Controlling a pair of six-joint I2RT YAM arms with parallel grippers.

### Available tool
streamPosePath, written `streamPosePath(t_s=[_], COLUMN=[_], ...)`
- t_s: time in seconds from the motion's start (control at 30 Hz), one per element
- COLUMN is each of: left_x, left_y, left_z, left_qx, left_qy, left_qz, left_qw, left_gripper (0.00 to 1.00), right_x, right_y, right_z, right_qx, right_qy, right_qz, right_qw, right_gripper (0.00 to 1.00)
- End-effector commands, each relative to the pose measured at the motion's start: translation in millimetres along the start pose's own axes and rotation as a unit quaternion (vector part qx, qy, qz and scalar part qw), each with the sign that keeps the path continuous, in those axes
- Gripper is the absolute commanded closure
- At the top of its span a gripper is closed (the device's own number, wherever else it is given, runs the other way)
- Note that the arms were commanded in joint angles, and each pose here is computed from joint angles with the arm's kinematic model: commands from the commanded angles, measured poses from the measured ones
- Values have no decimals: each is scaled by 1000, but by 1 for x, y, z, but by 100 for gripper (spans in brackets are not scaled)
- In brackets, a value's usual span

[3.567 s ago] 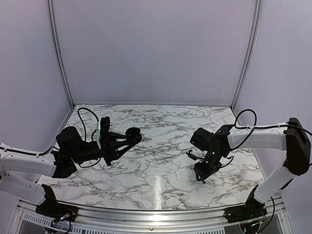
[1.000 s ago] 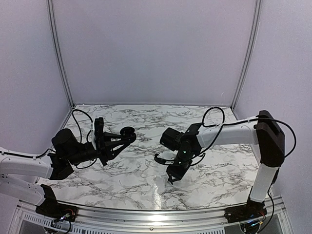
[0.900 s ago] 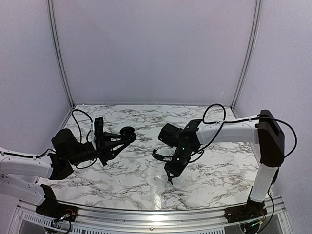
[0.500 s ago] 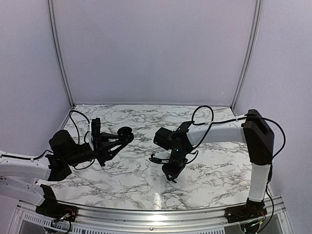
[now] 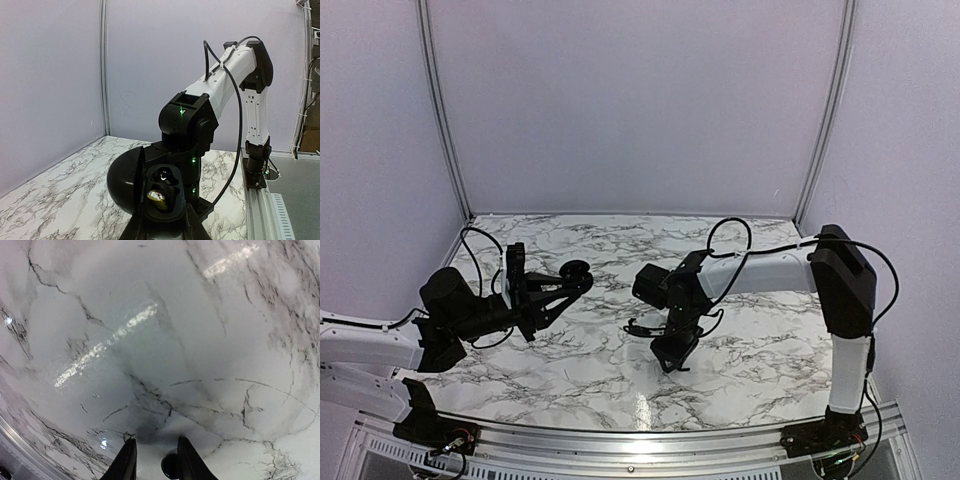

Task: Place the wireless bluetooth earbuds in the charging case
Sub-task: Pick up the right earbud from the center of the board.

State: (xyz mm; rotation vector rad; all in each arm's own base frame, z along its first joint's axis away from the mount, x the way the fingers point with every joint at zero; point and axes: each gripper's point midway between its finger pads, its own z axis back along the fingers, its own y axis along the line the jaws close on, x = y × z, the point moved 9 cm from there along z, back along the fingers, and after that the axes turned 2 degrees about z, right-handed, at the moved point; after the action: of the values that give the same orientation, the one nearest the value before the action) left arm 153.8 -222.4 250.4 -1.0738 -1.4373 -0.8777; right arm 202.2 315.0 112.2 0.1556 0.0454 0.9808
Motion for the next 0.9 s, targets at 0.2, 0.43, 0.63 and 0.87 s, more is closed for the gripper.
streamPosePath(t_s=[0.2,0.43,0.63,0.87], left_x=[1,1,3,2], left_y=[1,1,1,1], left_z=[1,1,2,1], left_qx=[1,-1,1,-1], left_qy=[-4,-4,-7,-6], left_qz=[-6,-3,-2,-2], left_qw=[1000,1000,1000,1000], left_gripper=[100,100,100,100], right_x=[-3,-5,-9,-14], right_y=[6,5,2,1], right_z=[19,14,8,2], right_qx=[-18,-19,-29,-33], right_qy=[-6,6,20,27], right_qz=[18,39,46,48], right_qw=[1000,999,998,998], right_gripper=[65,63,65,70])
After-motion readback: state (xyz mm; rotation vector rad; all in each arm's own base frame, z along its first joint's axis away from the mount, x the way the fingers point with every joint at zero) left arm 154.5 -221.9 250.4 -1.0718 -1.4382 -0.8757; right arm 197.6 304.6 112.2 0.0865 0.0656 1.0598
